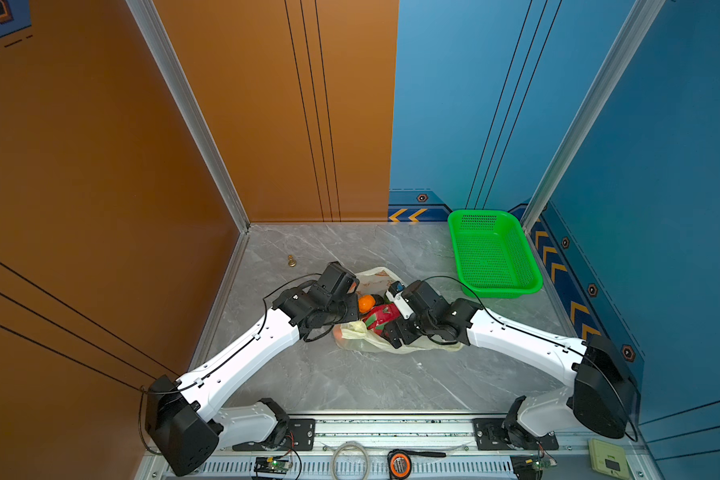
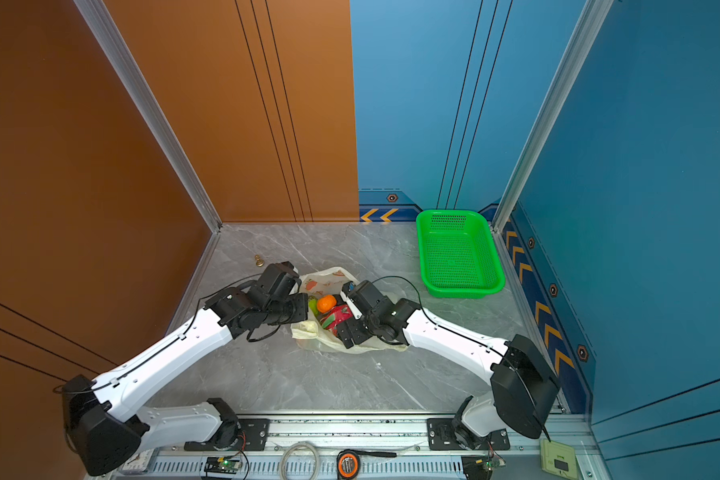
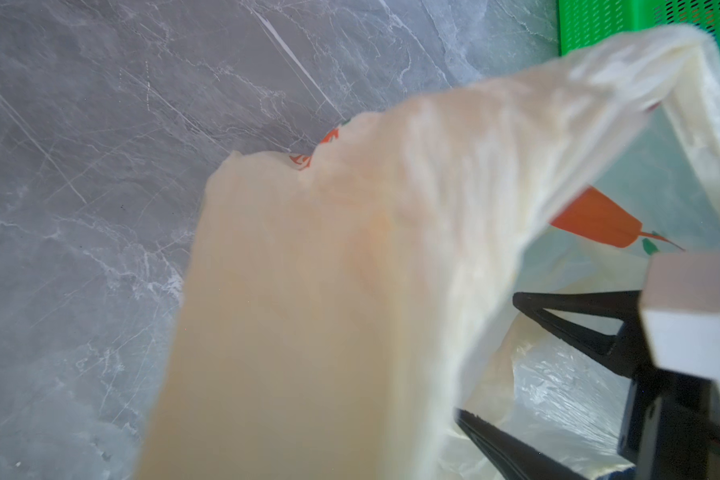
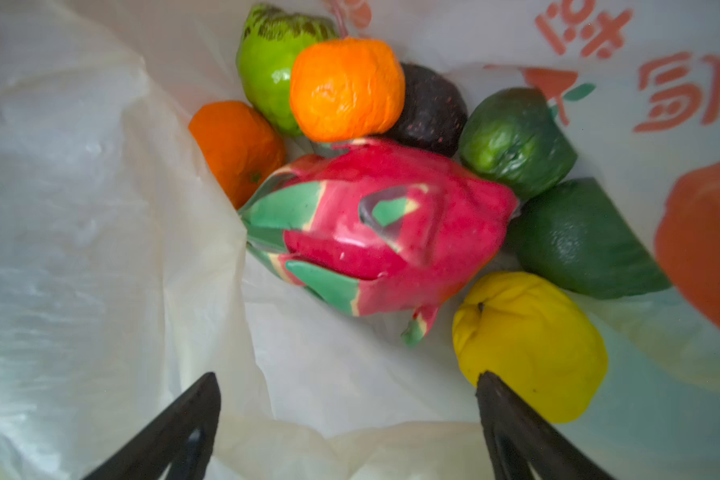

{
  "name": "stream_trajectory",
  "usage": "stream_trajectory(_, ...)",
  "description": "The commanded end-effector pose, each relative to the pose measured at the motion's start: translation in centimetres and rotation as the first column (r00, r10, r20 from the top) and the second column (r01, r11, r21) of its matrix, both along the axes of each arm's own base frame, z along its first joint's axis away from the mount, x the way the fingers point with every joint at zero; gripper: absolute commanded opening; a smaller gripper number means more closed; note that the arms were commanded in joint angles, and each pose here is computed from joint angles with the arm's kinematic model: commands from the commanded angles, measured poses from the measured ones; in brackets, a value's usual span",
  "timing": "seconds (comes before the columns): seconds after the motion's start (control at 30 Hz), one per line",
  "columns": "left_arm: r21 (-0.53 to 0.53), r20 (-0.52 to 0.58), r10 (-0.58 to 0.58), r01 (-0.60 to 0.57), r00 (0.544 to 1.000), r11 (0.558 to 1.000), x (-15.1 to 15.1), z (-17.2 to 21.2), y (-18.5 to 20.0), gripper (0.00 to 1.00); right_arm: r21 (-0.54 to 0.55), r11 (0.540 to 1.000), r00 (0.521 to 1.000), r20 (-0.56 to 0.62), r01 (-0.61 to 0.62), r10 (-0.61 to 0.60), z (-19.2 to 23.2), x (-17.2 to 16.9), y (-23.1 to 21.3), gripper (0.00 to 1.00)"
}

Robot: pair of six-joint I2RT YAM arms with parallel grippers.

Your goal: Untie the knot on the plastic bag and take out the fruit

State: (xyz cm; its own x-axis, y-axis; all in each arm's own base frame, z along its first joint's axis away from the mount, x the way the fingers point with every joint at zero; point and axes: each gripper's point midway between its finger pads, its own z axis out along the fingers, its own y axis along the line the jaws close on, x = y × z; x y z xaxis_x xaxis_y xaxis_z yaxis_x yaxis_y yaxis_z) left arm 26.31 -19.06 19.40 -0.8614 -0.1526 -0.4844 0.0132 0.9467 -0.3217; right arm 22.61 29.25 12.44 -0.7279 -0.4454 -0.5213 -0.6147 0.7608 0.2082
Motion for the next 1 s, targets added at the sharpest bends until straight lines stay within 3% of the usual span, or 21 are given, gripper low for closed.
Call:
stream_trajectory(0.0,0.006,0.047,0.035,-0.035,0.998,0.999,0.1,1.7,0.4,0.00,-0.072,0.995,0.998,-0.030,-0.064,0.061,-0.9,-3.5,-1.7,0.95)
stream_trajectory(0.17,-0.005,0.057,0.003,-0.002,0.998,1.000,-0.1,2.3,-0.2,0.00,-0.132,0.982,0.986,-0.107,-0.138,0.124,-3.2,-7.3,-2.2,0.96)
stream_trajectory(0.3,0.001,0.032,-0.080,0.080,0.996,0.997,-1.4,1.4,-1.1,0.00,-0.105,0.987,0.988,-0.103,-0.124,0.113,-2.0,-6.9,-1.3,0.96)
stream_trajectory(0.57,-0.003,0.052,-0.142,0.143,0.988,0.990,-4.0,0.9,-0.5,0.00,0.033,0.999,0.996,-0.094,-0.003,0.006,4.5,-0.7,3.0,0.97)
stream_trajectory(0.8,0.002,0.095,-0.177,0.178,0.980,0.984,-4.2,0.4,-0.3,0.00,0.046,0.990,0.985,-0.113,0.133,-0.127,3.8,6.0,4.6,0.98)
stream_trajectory(0.9,0.005,0.100,-0.186,0.186,0.977,0.982,-4.3,0.3,-0.3,0.00,0.029,0.974,0.975,-0.018,0.223,-0.223,3.1,9.4,3.2,0.98)
stream_trajectory(0.97,0.006,0.097,-0.189,0.189,0.977,0.982,-4.5,0.0,-0.2,0.00,0.097,0.953,0.952,0.086,0.286,-0.294,4.1,12.2,2.3,0.98)
